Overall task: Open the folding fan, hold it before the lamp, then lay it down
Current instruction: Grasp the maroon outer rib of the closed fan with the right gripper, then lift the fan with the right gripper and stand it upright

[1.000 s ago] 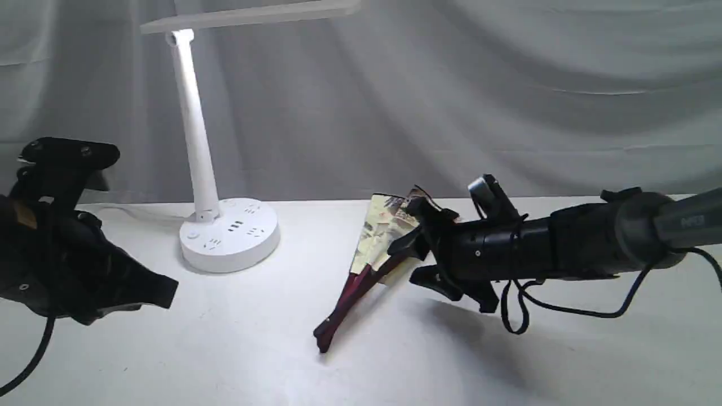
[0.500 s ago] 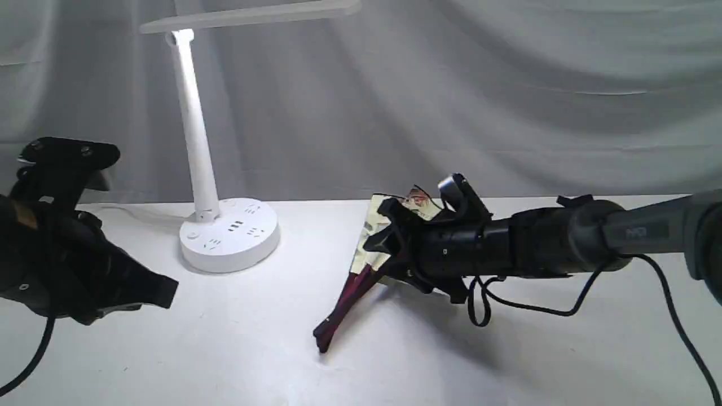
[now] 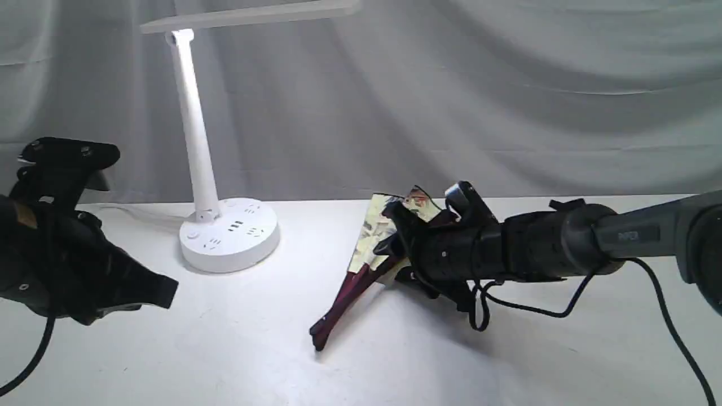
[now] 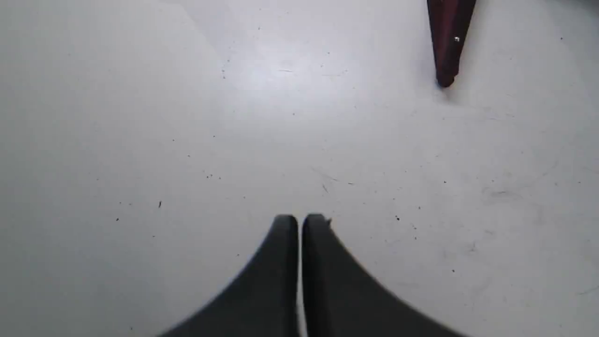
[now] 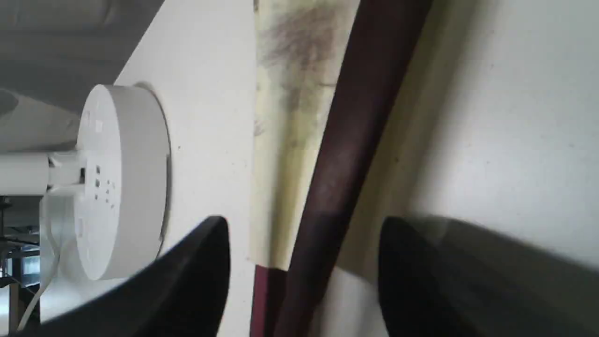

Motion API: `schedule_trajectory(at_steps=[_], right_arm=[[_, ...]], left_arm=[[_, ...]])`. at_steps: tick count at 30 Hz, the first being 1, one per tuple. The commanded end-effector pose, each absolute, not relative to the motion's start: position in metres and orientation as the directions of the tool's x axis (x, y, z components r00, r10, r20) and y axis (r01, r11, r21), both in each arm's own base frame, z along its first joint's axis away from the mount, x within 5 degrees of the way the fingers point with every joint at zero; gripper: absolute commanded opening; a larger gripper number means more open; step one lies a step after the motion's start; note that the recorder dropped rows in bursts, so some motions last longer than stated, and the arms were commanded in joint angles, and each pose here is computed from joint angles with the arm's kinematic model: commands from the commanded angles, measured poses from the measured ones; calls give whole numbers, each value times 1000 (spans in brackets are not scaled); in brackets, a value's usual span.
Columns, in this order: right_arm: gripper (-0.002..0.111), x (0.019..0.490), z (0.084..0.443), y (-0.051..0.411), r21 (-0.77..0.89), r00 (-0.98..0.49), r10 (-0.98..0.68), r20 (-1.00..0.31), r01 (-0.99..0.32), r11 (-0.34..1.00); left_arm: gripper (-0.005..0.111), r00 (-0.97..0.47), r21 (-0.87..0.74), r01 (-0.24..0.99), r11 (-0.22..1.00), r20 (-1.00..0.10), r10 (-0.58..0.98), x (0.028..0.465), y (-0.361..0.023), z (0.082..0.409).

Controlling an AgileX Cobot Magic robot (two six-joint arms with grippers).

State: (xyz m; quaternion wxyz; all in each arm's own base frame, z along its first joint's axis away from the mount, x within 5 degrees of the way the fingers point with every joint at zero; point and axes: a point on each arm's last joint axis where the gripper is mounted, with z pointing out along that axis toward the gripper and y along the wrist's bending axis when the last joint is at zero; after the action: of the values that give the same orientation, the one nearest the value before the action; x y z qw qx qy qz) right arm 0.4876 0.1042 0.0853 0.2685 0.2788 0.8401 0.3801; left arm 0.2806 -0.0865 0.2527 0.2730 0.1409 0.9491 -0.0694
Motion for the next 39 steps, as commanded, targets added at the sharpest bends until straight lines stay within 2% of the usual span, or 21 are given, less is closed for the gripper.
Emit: schedule_trajectory(at_steps=[1, 14, 20, 26, 29, 39], right_arm=[[49, 489, 86, 104, 784, -690, 681, -246, 272, 558], [49, 487, 82, 113, 768, -666, 708, -235, 319, 556], [48, 487, 63, 113, 764, -648, 742, -172, 388, 516], [46, 500, 59, 126, 828, -714, 690, -122, 310, 467], [46, 501, 59, 127, 830, -713, 691, -120, 309, 463], [35, 502, 58, 124, 820, -689, 714, -124, 334, 465]], left_arm=[[0, -806, -61, 305, 950, -548, 223, 282, -88, 254], [0, -804, -65, 303, 951, -553, 218, 282, -89, 254], [0, -804, -65, 303, 951, -553, 218, 282, -89, 255], [0, -804, -65, 303, 951, -553, 218, 282, -89, 255], [0, -804, -65, 303, 951, -553, 218, 282, -89, 255], [0, -805, -65, 303, 951, -551, 219, 282, -89, 254]])
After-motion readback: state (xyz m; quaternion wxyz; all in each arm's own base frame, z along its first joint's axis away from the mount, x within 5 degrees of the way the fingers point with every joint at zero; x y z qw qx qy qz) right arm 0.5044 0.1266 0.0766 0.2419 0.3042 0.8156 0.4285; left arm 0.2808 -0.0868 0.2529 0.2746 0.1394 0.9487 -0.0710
